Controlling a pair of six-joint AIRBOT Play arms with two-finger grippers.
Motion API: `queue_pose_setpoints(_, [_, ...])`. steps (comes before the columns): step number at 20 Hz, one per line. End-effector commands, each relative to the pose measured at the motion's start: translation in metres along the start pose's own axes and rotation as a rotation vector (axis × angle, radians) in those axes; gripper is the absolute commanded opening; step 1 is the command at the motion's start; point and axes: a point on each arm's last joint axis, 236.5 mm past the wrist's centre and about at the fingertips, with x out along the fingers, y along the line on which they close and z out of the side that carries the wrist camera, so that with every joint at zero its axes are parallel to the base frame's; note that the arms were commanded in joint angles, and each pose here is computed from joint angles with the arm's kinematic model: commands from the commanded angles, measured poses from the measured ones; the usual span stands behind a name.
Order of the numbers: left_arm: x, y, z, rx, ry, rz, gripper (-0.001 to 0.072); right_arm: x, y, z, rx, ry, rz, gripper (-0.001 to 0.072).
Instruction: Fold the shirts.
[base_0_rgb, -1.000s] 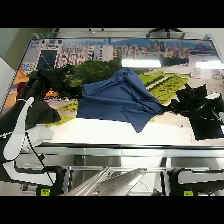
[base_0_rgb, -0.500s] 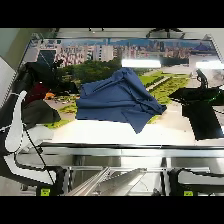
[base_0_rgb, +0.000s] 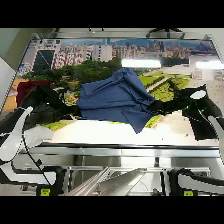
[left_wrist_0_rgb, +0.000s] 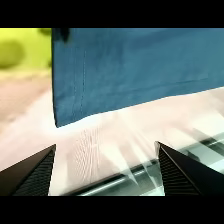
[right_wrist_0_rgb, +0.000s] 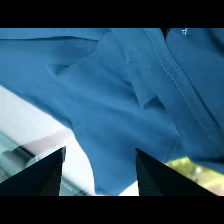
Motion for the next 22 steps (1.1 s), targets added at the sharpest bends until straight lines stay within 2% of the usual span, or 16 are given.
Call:
queue_pose_setpoints(1, [0.021, 0.01, -0.002, -0.009, -0.027, 0.022, 0.0685, 0.018, -0.022, 0.023, 0.021, -0.117, -0.092, 0.0505])
queue_pose_setpoints(4, [0.015, 0.01, 0.024, 0.011, -0.079, 0.03, 0.0684, 0.022, -0.039, 0.041, 0.003, -0.184, -0.145, 0.0504])
queue_pose_setpoints(8, [0.011, 0.006, 0.052, 0.015, -0.108, 0.009, 0.0681, 0.04, -0.052, 0.036, 0.002, -0.152, -0.163, 0.0503])
queue_pose_setpoints(9, [0.013, 0.0, 0.055, 0.006, -0.1, -0.021, 0.0578, 0.044, -0.054, 0.033, 0.005, -0.139, -0.163, 0.0497])
queue_pose_setpoints(10, [0.015, -0.007, 0.057, 0.018, -0.093, -0.056, 0.0465, 0.049, -0.054, 0.03, 0.005, -0.125, -0.161, 0.0392])
queue_pose_setpoints(11, [0.015, -0.018, 0.059, 0.03, -0.087, -0.103, 0.038, 0.053, -0.052, 0.028, 0.0, -0.115, -0.16, 0.0344])
queue_pose_setpoints(12, [0.015, -0.025, 0.06, 0.04, -0.086, -0.137, 0.0289, 0.055, -0.05, 0.026, -0.005, -0.109, -0.158, 0.0345])
queue_pose_setpoints(13, [0.014, -0.031, 0.062, 0.048, -0.088, -0.163, 0.0139, 0.057, -0.048, 0.025, -0.011, -0.107, -0.158, 0.0344])
queue_pose_setpoints(14, [0.013, -0.034, 0.062, 0.053, -0.09, -0.173, 0.004, 0.059, -0.046, 0.025, -0.018, -0.106, -0.159, 0.0344])
queue_pose_setpoints(18, [0.012, -0.038, 0.056, 0.062, -0.066, -0.189, 0.0021, 0.061, -0.037, 0.018, -0.03, -0.077, -0.14, 0.0345])
queue_pose_setpoints(22, [0.012, -0.04, 0.048, 0.066, -0.032, -0.199, 0.002, 0.034, -0.008, 0.006, -0.135, -0.014, -0.099, 0.0348])
